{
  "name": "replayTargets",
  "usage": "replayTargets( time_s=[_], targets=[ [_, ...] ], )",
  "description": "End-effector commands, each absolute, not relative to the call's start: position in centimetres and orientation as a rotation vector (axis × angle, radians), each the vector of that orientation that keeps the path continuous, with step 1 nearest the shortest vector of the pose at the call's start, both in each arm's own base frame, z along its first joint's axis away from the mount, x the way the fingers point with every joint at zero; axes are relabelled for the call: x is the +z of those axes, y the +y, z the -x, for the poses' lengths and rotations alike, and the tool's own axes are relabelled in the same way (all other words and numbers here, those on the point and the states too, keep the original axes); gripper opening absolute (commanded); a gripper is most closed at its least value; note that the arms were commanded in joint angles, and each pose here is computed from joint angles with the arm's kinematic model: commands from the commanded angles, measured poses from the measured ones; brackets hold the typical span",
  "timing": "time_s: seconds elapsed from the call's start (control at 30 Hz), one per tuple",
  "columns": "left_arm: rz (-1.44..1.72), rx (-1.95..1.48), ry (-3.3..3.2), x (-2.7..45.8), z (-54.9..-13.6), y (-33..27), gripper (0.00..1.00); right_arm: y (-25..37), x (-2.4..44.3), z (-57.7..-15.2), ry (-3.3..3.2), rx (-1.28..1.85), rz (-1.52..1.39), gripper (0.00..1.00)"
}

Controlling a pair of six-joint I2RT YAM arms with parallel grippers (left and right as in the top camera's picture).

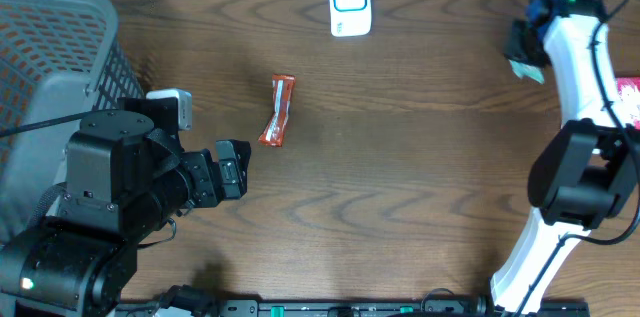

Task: Scan the item barcode
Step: 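Carry the green tissue pack to the right table edge and release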

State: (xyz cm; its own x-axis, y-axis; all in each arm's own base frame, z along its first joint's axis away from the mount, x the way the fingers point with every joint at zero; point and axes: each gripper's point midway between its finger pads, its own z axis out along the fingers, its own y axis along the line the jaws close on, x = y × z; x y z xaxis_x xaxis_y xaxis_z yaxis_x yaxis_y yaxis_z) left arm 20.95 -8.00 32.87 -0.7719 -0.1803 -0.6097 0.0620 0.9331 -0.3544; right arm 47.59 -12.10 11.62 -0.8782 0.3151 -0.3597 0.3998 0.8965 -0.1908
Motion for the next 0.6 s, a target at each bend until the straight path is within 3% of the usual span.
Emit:
replayTargets(
  time_s=[0.0,0.2,0.3,0.37,0.4,0.57],
  targets=[
    [0.082,-0.46,2.401,33.0,-20.9,-7.9,0.98,-15.8,9.8,-45.5,2.809,-0.443,-0.539,0.01],
    [0.082,-0.46,2.401,33.0,-20.9,-7.9,0.98,-22.2,9.3,-41.8,2.806,-0.589,-0.733,0.02],
    [0.082,-0.46,2.401,33.0,-20.9,-7.9,0.98,-23.7,9.3,-40.8,2.798,-0.593,-0.811,0.09],
    [0.082,-0.46,2.401,33.0,-20.9,-7.9,0.98,-24.1,9.2,-40.3,2.78,-0.575,-0.885,0.3],
    [0.082,-0.46,2.401,33.0,-20.9,-7.9,0.98,-24.0,9.0,-40.2,2.778,-0.532,-0.915,0.99],
    [0.082,-0.46,2.401,33.0,-20.9,-7.9,0.98,-22.3,8.5,-41.1,2.795,-0.385,-0.898,0.99]
  ],
)
